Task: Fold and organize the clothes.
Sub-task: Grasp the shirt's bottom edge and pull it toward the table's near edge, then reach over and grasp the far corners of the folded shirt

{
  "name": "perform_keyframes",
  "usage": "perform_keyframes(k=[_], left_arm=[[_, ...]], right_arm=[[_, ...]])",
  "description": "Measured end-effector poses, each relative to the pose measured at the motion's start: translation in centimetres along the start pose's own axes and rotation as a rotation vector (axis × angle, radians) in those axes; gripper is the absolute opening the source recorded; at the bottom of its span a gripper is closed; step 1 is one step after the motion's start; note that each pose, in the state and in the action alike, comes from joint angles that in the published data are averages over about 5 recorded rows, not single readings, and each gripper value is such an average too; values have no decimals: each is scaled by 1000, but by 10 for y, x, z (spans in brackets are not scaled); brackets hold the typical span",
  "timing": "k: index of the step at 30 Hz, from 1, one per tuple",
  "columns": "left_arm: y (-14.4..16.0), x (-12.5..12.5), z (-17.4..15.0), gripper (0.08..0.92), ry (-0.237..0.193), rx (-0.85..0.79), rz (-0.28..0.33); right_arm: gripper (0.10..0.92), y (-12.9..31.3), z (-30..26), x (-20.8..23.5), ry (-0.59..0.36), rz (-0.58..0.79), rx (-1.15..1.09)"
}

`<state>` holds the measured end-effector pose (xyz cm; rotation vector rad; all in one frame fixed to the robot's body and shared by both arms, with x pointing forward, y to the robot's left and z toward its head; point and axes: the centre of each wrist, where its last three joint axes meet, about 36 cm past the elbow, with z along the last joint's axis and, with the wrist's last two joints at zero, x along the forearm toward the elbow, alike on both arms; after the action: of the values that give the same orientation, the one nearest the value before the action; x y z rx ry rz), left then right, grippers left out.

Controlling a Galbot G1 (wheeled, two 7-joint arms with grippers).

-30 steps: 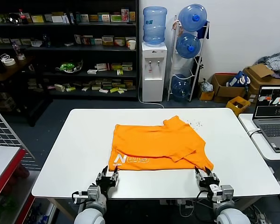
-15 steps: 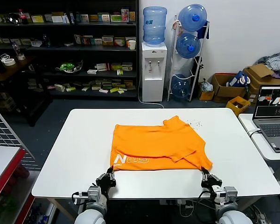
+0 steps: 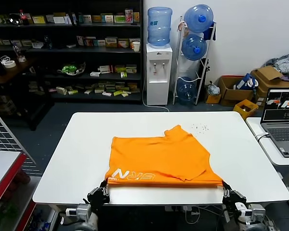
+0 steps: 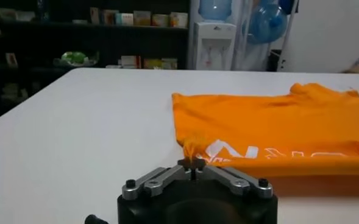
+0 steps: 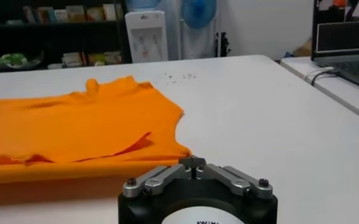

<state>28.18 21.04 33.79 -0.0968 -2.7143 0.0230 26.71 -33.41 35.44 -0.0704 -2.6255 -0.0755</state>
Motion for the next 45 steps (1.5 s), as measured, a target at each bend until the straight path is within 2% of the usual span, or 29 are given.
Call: perform_keyframes(k=[3, 5, 10, 16, 20, 24, 28, 31, 37, 45], left_arm=[[-2, 16, 2, 101, 14, 1, 11], [-4, 25, 3, 127, 22, 3, 20], [-5, 40, 4, 265, 24, 3, 26], [0, 44, -10, 439, -17, 1, 32], [4, 34, -24, 551, -65, 1, 41], [9, 10, -42, 664, -111, 5, 53], [13, -28, -61, 776, -124, 15, 64], [18, -62, -74, 815, -107, 24, 75], [28, -126, -98, 822, -55, 18, 89], [34, -180, -111, 823, 10, 1, 87]], right_arm=[[166, 2, 3, 9, 20, -1, 7], [224, 3, 5, 14, 29, -1, 16], [363, 3, 1, 24, 30, -4, 48], [536, 7, -19, 25, -15, -36, 82], [657, 15, -40, 8, -69, -61, 83], [766, 28, -65, -29, -124, -81, 65], [816, 45, -92, -80, -154, -103, 39], [822, 62, -113, -123, -156, -123, 26], [823, 92, -153, -197, -123, -150, 25], [823, 110, -167, -255, -45, -144, 56]])
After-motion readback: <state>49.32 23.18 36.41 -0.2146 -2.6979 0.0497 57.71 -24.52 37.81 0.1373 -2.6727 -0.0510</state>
